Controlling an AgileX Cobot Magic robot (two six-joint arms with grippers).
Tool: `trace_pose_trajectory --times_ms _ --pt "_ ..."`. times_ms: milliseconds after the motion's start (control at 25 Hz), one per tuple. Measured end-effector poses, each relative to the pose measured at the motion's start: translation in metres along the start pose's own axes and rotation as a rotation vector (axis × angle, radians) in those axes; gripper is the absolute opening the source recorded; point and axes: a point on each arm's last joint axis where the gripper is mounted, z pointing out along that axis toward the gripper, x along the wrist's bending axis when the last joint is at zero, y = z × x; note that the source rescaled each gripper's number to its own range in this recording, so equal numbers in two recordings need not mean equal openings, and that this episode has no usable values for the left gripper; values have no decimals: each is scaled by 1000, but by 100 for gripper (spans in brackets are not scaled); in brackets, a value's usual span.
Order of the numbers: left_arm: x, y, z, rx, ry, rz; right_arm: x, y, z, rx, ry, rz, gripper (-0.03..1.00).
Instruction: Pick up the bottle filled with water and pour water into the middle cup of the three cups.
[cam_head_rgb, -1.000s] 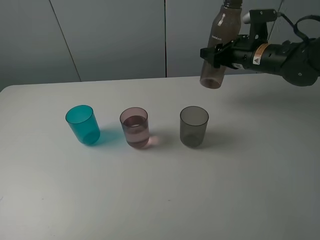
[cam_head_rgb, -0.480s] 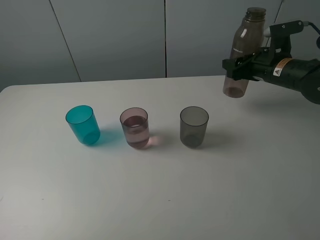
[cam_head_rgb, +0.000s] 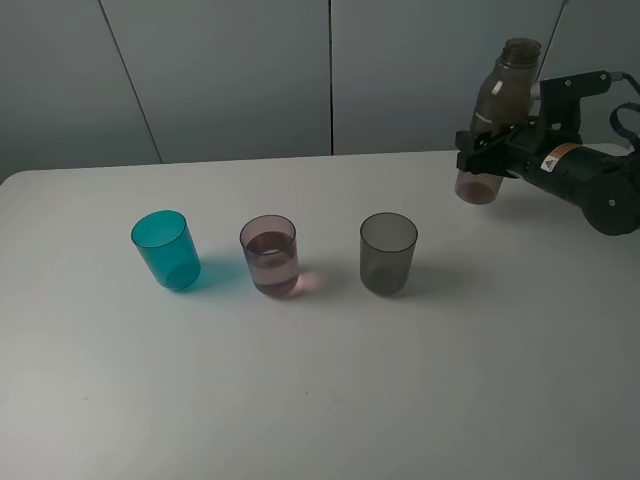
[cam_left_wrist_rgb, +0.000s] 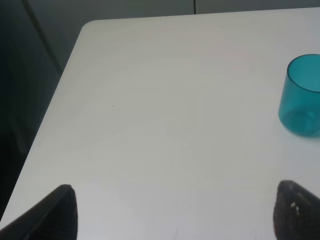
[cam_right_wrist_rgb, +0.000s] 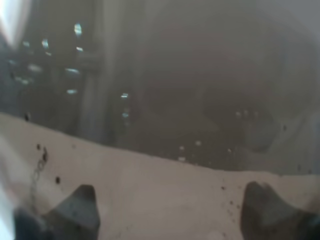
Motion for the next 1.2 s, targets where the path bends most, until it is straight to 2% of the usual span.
trace_pose_trajectory --times_ms 160,440,1200 --pt "0 0 0 0 0 0 -3 -10 2 3 -35 -10 2" --pt "0 0 0 0 0 0 -4 -25 5 44 -34 -67 2" --pt "0 0 0 0 0 0 -4 -34 6 75 -37 -64 2"
